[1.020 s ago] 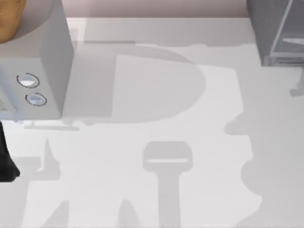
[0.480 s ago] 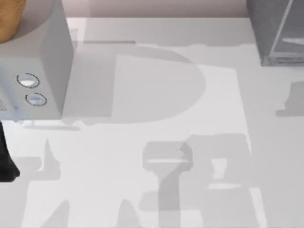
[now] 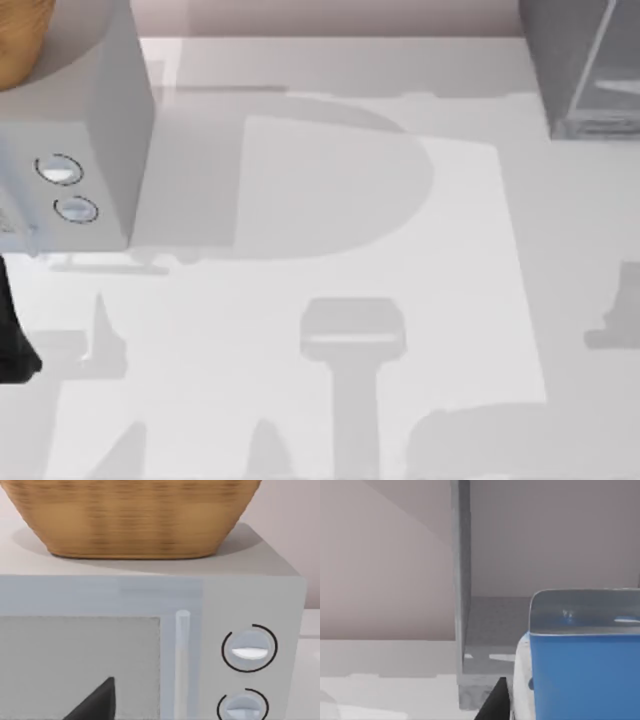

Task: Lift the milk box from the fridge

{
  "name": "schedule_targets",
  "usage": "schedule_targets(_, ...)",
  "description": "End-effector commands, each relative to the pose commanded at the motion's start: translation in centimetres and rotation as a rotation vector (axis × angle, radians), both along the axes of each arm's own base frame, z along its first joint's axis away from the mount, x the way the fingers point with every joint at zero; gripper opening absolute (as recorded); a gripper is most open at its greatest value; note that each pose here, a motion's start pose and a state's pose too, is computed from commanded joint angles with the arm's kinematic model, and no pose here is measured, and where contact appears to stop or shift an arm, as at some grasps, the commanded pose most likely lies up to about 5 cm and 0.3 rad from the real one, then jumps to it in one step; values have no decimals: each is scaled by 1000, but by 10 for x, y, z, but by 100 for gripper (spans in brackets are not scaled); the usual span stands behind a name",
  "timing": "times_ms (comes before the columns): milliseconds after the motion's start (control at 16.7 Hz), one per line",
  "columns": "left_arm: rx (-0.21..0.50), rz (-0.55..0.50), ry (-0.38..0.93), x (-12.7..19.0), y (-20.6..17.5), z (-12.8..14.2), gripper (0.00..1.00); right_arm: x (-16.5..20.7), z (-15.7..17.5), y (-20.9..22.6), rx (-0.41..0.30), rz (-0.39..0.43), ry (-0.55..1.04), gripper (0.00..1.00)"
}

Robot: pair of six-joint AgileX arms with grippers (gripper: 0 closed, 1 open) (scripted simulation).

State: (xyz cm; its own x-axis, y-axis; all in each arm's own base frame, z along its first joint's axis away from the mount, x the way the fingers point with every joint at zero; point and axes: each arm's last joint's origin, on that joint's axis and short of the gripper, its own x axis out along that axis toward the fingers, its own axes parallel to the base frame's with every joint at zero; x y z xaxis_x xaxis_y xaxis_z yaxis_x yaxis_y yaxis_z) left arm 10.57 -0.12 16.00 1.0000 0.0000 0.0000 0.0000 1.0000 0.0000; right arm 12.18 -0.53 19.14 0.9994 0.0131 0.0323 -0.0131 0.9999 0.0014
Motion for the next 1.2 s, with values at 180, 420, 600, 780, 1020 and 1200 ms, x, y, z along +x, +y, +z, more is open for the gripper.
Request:
schedule_targets(180,0,0,0,0,0,0,100,-12,-20,3,0,-8,20,0)
schedule_targets(420,0,0,0,0,0,0,100,-16,-31,4,-2,-13,32,0)
schedule_targets(600,0,0,0,0,0,0,100,-16,-31,4,-2,-13,32,0)
schedule_targets(780,0,0,0,0,0,0,100,-16,-29,4,4,-9,29,0)
schedule_targets(1020,0,0,0,0,0,0,100,-9,-9,11,46,58,-14,0)
schedule_targets(1200,0,0,0,0,0,0,100,8,16,21,89,148,-50,0)
